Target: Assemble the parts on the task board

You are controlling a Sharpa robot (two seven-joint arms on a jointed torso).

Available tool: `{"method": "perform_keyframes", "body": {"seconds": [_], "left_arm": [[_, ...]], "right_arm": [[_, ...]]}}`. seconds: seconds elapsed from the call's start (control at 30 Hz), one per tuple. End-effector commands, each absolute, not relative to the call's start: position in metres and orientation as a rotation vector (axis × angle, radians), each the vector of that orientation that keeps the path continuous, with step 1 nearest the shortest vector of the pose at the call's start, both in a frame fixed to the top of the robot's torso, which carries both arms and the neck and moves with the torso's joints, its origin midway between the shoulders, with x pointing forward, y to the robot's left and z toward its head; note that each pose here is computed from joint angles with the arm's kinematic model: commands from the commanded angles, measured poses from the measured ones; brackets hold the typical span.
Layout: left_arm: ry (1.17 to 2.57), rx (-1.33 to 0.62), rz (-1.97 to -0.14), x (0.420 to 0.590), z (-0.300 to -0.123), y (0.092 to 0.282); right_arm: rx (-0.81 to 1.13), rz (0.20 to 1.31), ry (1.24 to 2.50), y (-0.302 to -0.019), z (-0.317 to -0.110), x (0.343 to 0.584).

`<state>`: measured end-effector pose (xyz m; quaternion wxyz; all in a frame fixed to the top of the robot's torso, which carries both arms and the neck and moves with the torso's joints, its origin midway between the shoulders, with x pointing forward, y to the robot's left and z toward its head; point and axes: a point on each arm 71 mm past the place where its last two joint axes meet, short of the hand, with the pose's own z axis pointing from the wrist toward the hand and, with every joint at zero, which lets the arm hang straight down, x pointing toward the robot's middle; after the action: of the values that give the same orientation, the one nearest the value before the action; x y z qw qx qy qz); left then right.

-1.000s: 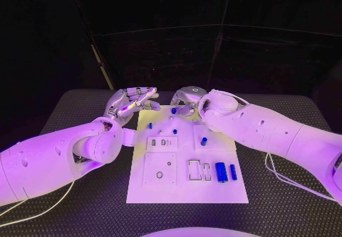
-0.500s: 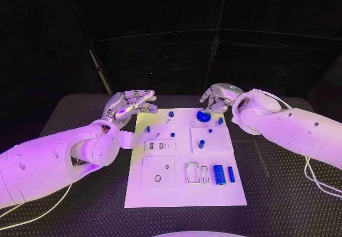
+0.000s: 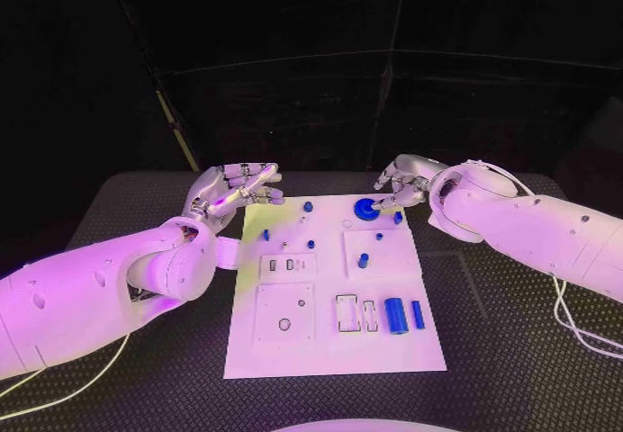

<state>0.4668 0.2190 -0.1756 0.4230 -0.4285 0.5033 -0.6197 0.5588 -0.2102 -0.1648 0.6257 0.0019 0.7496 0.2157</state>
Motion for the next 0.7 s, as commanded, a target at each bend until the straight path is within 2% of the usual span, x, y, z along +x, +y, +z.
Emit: {"method": "perform_keyframes", "body": {"seconds": [0.03, 0.7], "left_arm": [[1.259, -1.059, -1.568, 0.467, -0.174, 0.218], [1.261, -1.06, -1.568, 0.468, -0.175, 0.218]], "right_arm": [[-0.003, 0.472, 1.789, -0.208, -0.169, 0.559], [-0.098, 0.473, 1.758, -0.194, -0.167, 0.558]]}}
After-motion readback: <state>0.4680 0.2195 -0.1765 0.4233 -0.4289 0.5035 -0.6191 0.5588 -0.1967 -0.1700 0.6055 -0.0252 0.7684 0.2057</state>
